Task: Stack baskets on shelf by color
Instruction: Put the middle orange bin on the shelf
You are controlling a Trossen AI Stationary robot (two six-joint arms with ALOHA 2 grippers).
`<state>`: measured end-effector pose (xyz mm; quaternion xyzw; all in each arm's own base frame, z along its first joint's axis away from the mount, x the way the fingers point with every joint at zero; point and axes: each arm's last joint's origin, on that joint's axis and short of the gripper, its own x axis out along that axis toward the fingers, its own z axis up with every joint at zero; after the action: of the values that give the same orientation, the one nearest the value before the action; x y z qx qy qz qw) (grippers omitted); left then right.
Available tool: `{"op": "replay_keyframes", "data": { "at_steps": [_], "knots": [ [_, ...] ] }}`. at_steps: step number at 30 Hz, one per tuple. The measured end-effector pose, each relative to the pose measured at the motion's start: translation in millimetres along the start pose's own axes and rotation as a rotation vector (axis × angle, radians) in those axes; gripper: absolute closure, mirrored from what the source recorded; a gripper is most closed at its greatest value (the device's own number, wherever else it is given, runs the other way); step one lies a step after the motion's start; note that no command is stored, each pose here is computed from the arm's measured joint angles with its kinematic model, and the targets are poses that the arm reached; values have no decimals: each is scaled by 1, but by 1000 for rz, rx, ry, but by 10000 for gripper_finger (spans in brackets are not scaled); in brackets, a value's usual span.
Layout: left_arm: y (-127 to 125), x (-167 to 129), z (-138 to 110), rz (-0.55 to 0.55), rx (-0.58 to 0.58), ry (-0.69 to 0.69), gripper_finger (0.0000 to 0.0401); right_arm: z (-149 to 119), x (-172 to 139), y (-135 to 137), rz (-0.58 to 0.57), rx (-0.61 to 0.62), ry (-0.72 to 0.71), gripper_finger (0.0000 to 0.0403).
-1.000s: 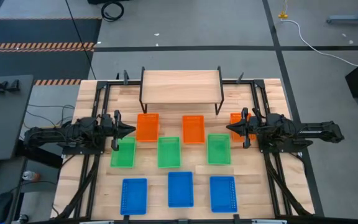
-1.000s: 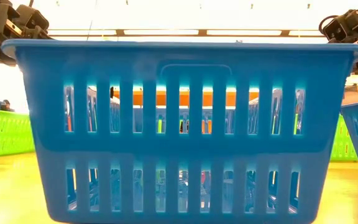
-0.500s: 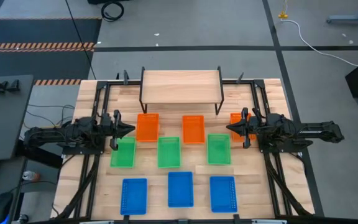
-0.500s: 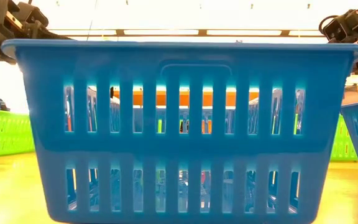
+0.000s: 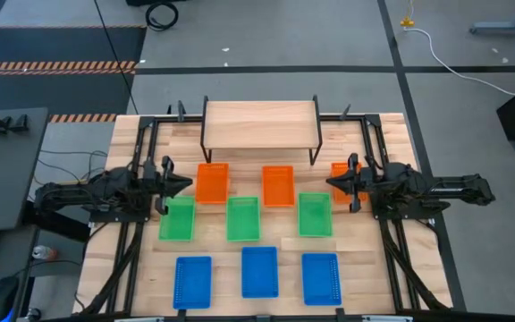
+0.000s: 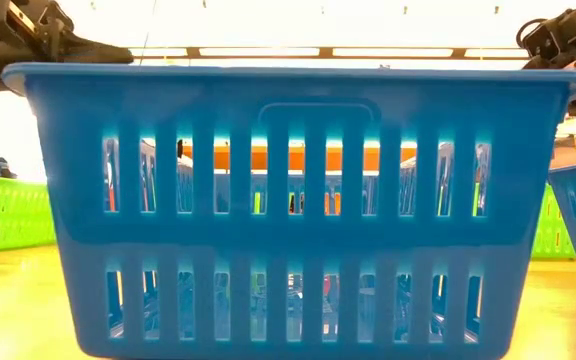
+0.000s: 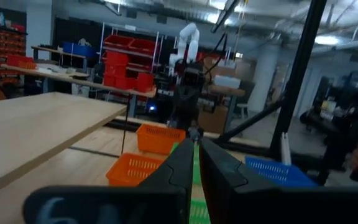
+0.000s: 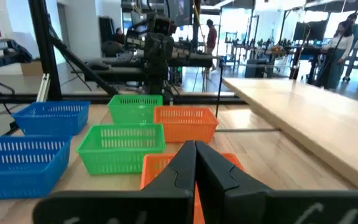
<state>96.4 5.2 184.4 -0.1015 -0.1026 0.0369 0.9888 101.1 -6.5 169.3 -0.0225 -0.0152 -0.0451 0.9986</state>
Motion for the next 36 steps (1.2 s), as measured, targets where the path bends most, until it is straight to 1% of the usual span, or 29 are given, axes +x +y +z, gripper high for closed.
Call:
{"op": "replay_keyframes", "data": {
  "at_steps": [3, 5, 8, 10, 13, 15, 18, 21, 23, 25, 28, 31, 36],
  "knots": [
    [-2, 0, 7, -19, -24, -71, 366, 4, 0, 0, -1, 10, -42, 391],
    [-3, -1, 13, -26, -28, -138, 363, 7, 0, 0, 0, 57, -68, 391],
    [-3, -3, 25, 15, -26, -274, 359, 9, 0, 0, 1, 126, -91, 391],
    [-3, -7, 35, 59, 20, -375, 358, 11, -1, -1, 3, 159, -111, 391],
    [-4, -8, 43, 87, 95, -403, 358, 14, -1, -1, 6, 198, -146, 391],
    [-4, -6, 41, 98, 117, -371, 355, 15, -1, -1, 9, 224, -153, 391],
    [-2, -2, 32, 110, 99, -271, 345, 18, -1, -1, 11, 228, -182, 387],
    [-2, 1, 28, 110, 111, -219, 327, 23, -1, -1, 22, 231, -177, 371],
    [-3, 4, 34, 113, 119, -197, 310, 33, 0, 0, 36, 231, -183, 350],
    [-6, 9, 46, 102, 122, -174, 293, 44, 2, 0, 55, 229, -178, 326],
    [-10, 21, 58, 92, 124, -74, 268, 63, 9, 1, 84, 237, -159, 291],
    [-13, 38, 65, 94, 130, -1, 249, 79, 22, 3, 99, 238, -57, 268],
    [-14, 71, 62, 113, 171, 153, 236, 92, 57, 7, 62, 219, 278, 263]
  ]
}}
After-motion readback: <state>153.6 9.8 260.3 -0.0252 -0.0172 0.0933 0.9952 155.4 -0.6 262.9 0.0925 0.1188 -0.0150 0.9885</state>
